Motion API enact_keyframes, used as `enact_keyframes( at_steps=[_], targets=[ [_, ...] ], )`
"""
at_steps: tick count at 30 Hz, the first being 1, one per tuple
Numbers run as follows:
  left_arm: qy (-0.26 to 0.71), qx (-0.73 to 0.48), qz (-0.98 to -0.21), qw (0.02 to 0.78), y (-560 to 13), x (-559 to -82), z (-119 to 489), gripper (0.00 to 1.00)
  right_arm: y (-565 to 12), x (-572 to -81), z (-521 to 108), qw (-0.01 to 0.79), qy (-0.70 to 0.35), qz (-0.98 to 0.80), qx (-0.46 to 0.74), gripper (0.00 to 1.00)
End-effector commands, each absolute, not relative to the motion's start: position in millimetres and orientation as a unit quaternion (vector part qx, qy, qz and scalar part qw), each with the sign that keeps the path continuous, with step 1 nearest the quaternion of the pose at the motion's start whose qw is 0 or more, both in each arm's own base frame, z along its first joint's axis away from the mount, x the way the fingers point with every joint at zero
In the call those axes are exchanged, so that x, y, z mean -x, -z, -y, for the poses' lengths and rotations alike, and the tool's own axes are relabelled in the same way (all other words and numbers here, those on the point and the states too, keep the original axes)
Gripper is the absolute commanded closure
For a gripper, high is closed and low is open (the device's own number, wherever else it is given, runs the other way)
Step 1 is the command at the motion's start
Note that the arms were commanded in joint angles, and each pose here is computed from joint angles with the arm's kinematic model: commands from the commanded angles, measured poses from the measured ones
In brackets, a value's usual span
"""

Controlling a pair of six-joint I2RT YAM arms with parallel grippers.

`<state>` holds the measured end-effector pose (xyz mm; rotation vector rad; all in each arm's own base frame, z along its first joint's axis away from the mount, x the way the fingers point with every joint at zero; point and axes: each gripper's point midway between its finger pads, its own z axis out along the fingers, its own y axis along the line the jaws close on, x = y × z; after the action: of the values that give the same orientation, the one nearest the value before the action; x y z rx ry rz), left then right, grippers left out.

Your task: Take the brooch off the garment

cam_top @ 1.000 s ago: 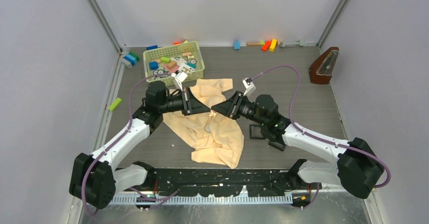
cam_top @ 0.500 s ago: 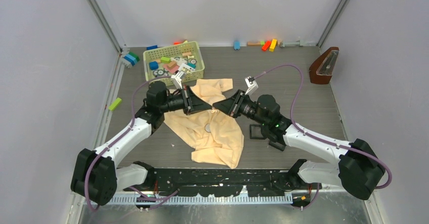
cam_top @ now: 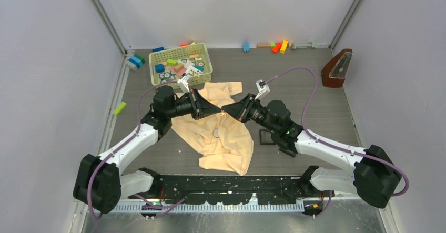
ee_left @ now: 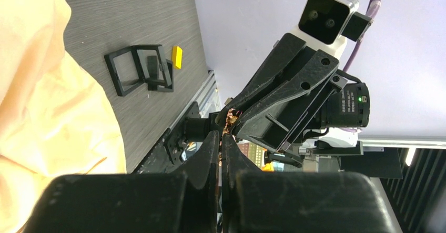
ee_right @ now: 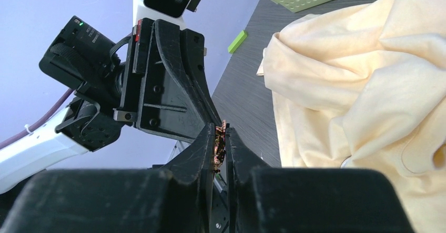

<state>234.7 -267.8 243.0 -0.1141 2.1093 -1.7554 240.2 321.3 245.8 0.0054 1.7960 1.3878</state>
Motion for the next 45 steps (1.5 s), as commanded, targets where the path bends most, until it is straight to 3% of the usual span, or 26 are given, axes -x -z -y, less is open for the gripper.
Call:
enact_keyframes(
  at_steps=[1, 22, 33, 45],
  targets=[
    [0.639, 0.035, -0.731, 0.236, -265.4, -237.5, 271.2, 1.0, -233.0, -235.7, -324.9, 0.437, -0.531, -0.726, 0.013, 0.85],
    [0.582, 0.092, -0.759, 0.275, -228.6, -243.6, 267.6, 1.0, -237.7, -251.1, -319.7, 0.482, -0.554, -0.674, -0.08, 0.8],
    [0.563, 0.094, -0.773, 0.277, -207.4, -247.3, 265.9, 1.0, -242.4, -247.5, -312.1, 0.481, -0.558, -0.67, -0.094, 0.68],
    [0.545, 0.057, -0.783, 0.294, -193.7, -250.7, 267.3, 1.0, -223.6, -242.7, -281.8, 0.475, -0.486, -0.726, -0.105, 0.34]
  ],
)
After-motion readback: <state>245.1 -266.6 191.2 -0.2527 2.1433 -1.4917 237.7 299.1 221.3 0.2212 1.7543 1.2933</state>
